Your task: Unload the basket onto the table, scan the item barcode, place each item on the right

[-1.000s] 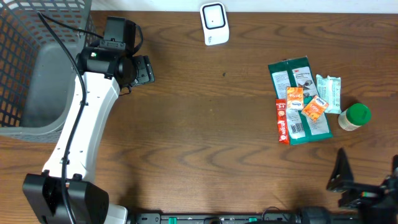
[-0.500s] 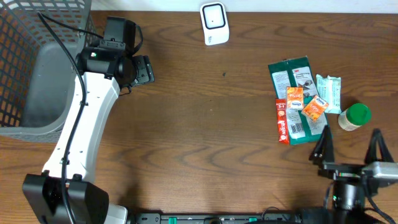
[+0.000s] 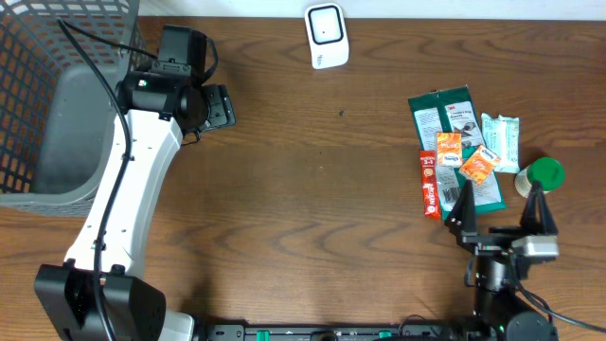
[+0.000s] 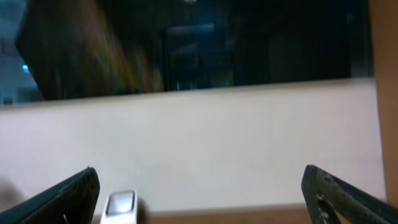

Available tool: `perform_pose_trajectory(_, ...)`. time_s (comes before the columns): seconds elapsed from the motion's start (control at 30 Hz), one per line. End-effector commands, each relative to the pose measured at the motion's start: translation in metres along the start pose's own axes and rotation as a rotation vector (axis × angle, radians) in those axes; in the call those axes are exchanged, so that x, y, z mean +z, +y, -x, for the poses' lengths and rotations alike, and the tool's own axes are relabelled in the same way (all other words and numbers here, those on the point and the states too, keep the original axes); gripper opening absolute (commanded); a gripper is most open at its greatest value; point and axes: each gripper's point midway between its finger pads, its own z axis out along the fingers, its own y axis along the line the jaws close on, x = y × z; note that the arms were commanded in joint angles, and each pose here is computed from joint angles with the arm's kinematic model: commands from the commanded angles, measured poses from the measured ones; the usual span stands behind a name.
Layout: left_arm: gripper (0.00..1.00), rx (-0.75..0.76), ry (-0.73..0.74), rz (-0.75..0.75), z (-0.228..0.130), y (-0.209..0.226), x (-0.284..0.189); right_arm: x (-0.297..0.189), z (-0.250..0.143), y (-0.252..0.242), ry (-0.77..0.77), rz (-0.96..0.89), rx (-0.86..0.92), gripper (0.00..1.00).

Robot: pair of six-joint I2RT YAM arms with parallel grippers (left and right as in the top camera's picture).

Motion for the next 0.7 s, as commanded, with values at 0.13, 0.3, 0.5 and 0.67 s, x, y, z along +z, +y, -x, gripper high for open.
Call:
perform_pose_trajectory(0.13,0.80,0.000,-0.028,0.011,0.003,0.005,-0.009,-0.006,-0.051,-0.007,0.198,-0.020,-0.014,0.99)
perform_pose_trajectory(0.3,0.81,0.000,-0.028,0.011,0.003,0.005,-0.009,-0.021,-0.099,-0.017,0.407,-0.053,-0.042,0.99)
perform_pose_trajectory(0.5,0.81,0.000,-0.028,0.011,0.003,0.005,-0.009,-0.030,-0.119,-0.013,0.495,-0.002,-0.147,0.99)
perform_pose_trajectory(0.67,0.80,0.000,-0.027,0.011,0.003,0.005,-0.009,-0.031,-0.119,-0.011,0.498,0.021,-0.194,0.99)
